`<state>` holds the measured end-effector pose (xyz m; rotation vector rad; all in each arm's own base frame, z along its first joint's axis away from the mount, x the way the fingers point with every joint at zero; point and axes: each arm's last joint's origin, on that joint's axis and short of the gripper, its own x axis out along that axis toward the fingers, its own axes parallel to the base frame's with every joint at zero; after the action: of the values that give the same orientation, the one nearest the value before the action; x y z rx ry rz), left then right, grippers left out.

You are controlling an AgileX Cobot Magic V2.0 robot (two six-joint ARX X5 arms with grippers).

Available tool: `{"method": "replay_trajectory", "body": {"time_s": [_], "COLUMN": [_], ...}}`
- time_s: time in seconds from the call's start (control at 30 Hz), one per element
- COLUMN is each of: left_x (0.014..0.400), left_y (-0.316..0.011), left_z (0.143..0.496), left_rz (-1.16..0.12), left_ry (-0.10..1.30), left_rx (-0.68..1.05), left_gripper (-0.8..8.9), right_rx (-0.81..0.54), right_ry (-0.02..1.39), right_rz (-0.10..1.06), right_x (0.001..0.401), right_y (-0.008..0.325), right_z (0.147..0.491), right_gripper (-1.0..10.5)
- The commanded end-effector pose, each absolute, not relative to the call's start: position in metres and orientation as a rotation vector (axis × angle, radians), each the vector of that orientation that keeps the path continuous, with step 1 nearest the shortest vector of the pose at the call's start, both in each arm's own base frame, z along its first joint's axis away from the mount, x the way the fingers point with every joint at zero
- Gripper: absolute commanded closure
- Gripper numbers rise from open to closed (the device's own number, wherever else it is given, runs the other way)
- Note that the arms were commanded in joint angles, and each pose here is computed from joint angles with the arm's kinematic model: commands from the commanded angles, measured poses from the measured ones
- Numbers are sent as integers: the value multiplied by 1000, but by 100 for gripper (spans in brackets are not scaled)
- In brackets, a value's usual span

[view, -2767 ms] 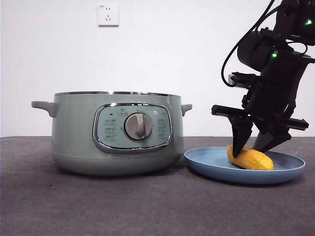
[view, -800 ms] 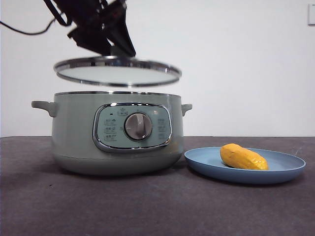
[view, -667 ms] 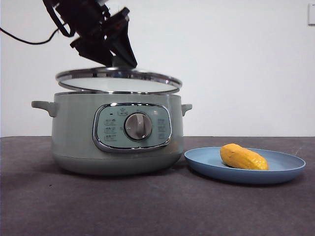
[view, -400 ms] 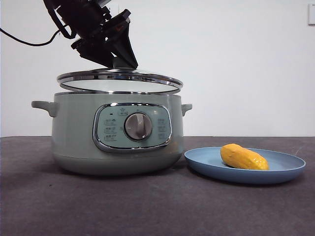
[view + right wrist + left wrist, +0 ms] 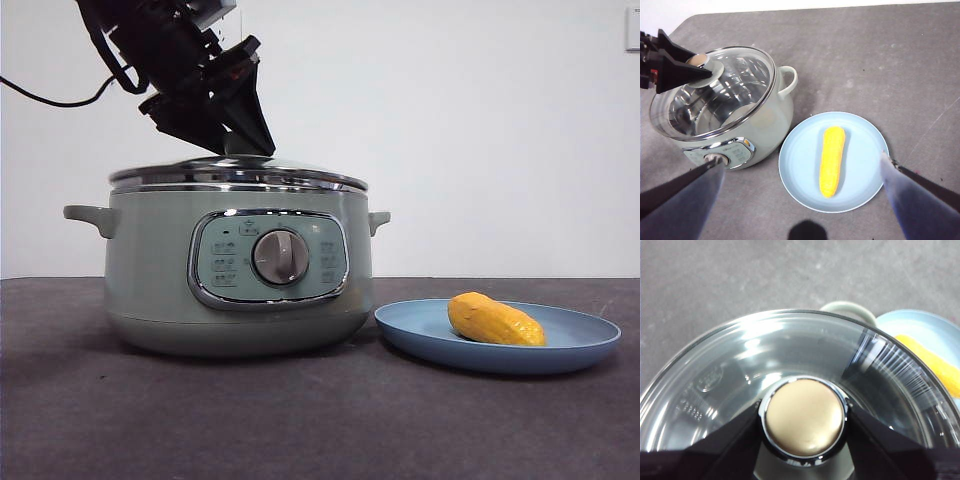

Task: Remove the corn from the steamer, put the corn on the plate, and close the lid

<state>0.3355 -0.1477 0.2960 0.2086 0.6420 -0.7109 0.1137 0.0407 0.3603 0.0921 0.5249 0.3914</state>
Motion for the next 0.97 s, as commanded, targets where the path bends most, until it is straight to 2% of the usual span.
{"method": "replay_trajectory", "body": {"time_s": [0.03, 0.53, 0.8, 0.97], "left_x": [334, 336, 343, 344], "left_y": [-147, -150, -154, -154], "left_z": [295, 292, 277, 278], "left_rz": [-721, -699, -700, -661], "left_ry": [621, 606, 649, 631], "left_rx": [211, 217, 220, 259], "left_gripper": [821, 822, 821, 821], "right_rx": [85, 86, 86, 85], "right_ry": [521, 522, 522, 522], "right_rz": [393, 396, 396, 396], "right_x": [114, 114, 114, 114], "right_y": [41, 41, 41, 41], "right_z": [360, 360, 360, 360], "right_gripper": [393, 393, 393, 393]}}
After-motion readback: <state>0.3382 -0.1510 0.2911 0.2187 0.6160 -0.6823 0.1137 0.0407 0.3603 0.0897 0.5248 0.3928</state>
